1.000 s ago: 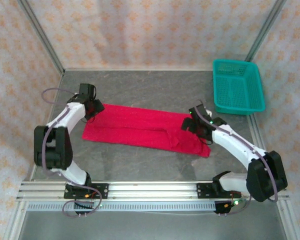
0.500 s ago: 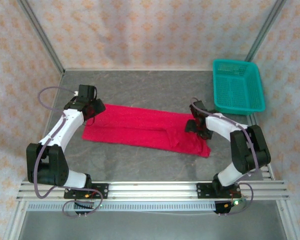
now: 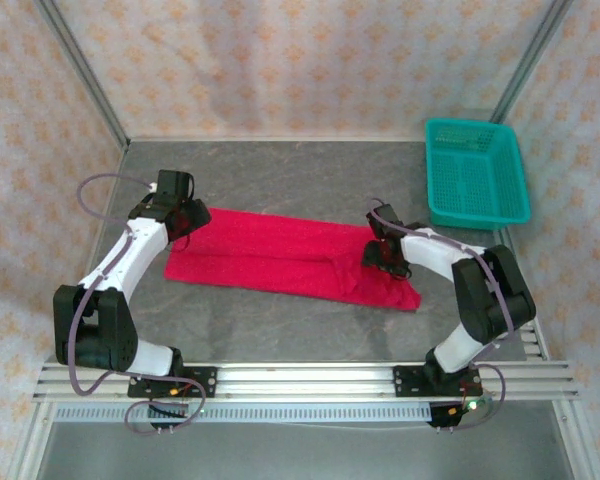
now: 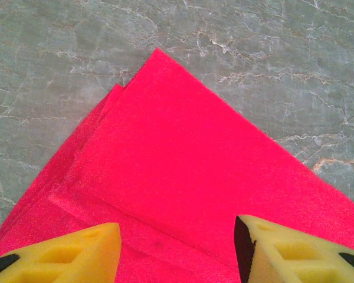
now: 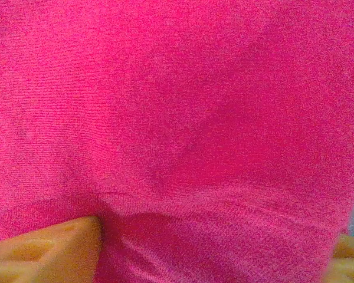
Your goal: Fold the inside-out t-shirt
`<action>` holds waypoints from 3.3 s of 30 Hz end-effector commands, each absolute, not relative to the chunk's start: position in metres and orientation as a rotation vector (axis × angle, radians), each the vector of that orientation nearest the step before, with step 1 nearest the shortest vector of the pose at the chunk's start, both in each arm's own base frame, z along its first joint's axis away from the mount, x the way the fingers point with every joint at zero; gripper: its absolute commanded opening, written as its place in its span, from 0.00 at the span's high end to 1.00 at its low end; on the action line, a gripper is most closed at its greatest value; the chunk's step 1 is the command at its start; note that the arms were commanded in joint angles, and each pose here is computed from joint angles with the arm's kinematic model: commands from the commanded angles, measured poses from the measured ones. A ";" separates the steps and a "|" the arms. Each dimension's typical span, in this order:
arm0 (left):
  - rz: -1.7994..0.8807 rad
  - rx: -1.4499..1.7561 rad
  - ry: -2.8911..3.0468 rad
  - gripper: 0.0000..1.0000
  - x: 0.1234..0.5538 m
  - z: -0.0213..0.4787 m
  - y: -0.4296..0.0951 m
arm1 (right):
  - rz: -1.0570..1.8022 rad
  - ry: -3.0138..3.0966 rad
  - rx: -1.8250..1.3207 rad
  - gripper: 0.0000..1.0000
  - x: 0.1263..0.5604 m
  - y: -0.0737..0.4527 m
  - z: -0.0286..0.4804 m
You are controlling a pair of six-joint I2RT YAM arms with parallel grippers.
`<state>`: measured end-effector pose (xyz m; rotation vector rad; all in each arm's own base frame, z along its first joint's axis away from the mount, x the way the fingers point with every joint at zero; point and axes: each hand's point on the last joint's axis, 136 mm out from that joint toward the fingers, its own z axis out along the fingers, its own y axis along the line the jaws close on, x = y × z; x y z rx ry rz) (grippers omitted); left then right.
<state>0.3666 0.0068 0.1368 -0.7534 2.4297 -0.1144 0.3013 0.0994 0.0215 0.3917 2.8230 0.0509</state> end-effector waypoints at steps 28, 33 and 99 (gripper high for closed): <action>-0.185 -0.720 2.466 0.53 0.373 0.137 -0.003 | -0.021 2.853 0.437 0.80 0.291 0.087 0.012; -0.217 -0.704 2.495 0.53 0.375 0.128 -0.011 | -0.087 2.823 0.444 1.00 0.286 0.070 0.032; -0.470 -0.901 2.326 0.54 0.342 0.154 0.011 | 0.314 2.580 -0.248 0.36 0.332 0.378 0.216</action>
